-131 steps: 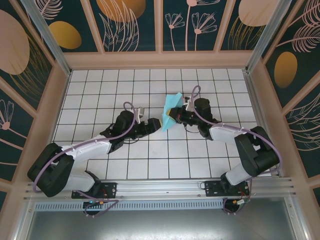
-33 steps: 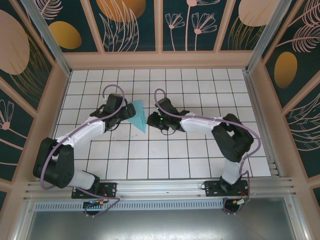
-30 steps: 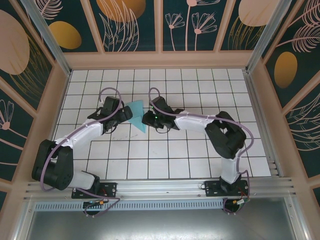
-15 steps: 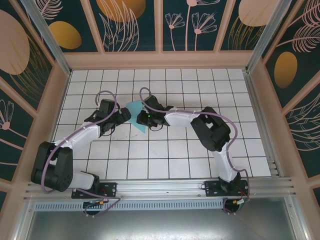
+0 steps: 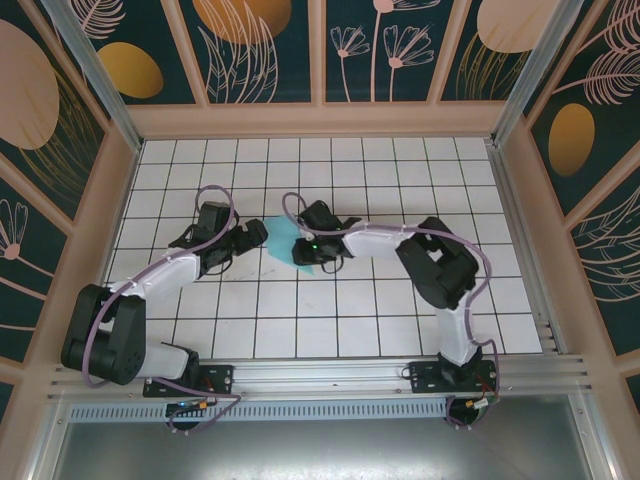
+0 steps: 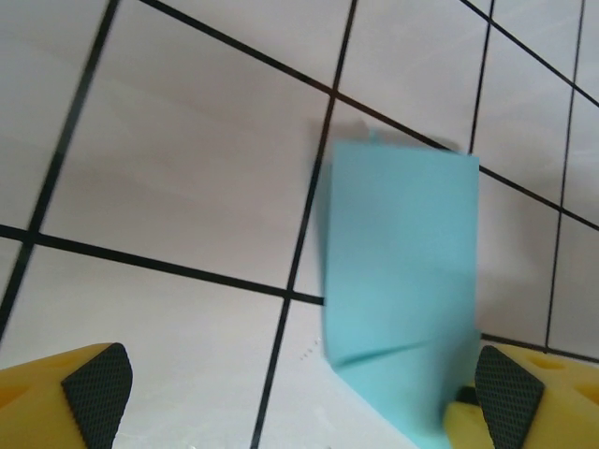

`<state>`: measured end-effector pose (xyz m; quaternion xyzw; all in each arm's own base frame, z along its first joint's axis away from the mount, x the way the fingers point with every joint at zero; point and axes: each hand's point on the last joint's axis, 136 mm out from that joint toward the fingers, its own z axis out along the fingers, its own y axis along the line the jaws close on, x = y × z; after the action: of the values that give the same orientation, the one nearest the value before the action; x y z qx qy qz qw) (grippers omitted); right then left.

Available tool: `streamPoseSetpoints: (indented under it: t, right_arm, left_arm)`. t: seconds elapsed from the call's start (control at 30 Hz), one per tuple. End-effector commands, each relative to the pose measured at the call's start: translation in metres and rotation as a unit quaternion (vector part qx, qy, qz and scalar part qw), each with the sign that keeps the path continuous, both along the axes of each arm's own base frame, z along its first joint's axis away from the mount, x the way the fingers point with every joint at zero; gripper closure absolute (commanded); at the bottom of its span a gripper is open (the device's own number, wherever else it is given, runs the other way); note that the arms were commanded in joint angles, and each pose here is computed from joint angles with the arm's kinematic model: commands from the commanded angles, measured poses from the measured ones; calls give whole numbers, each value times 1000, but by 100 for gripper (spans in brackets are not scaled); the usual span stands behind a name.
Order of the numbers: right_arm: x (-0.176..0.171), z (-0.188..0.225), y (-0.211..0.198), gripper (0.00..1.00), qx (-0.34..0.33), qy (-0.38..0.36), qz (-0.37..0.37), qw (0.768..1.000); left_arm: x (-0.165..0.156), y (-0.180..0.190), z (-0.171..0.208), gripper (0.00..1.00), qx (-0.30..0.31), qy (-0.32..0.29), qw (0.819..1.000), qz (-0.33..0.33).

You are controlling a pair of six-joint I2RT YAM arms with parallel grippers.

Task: Fold a paper plane with a square sheet of paper (pick it up from the middle)
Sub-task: Turn over the paper at the center of the table.

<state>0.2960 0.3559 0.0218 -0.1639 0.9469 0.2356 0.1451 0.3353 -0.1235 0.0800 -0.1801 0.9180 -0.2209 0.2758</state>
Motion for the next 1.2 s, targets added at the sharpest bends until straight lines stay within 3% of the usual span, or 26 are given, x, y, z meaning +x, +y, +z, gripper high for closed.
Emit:
streamPoseSetpoints:
  t: [0.0, 0.17, 0.33, 0.73, 1.03, 1.17]
  right_arm:
    - [-17, -3, -44, 73, -53, -9, 43, 998]
    - [-9, 48, -35, 68, 25, -34, -28, 999]
    - [-7, 60, -37, 66, 66, -26, -127, 989]
    - [4, 29, -21, 68, 55, 10, -145, 988]
    - [1, -5, -31, 70, 50, 57, -162, 984]
    - [-4, -7, -35, 70, 81, 79, -165, 980]
  left_arm:
    - [-4, -20, 11, 5, -59, -21, 997, -38]
    - [-13, -37, 14, 6, -126, -22, 990, -51]
    - [-24, -47, 14, 8, -163, -17, 985, -50]
    - [-39, -81, 3, 16, -195, 16, 979, -60]
    - [-42, -101, -9, 31, -211, 46, 974, -70]
    - [-43, -105, -12, 36, -213, 56, 973, -71]
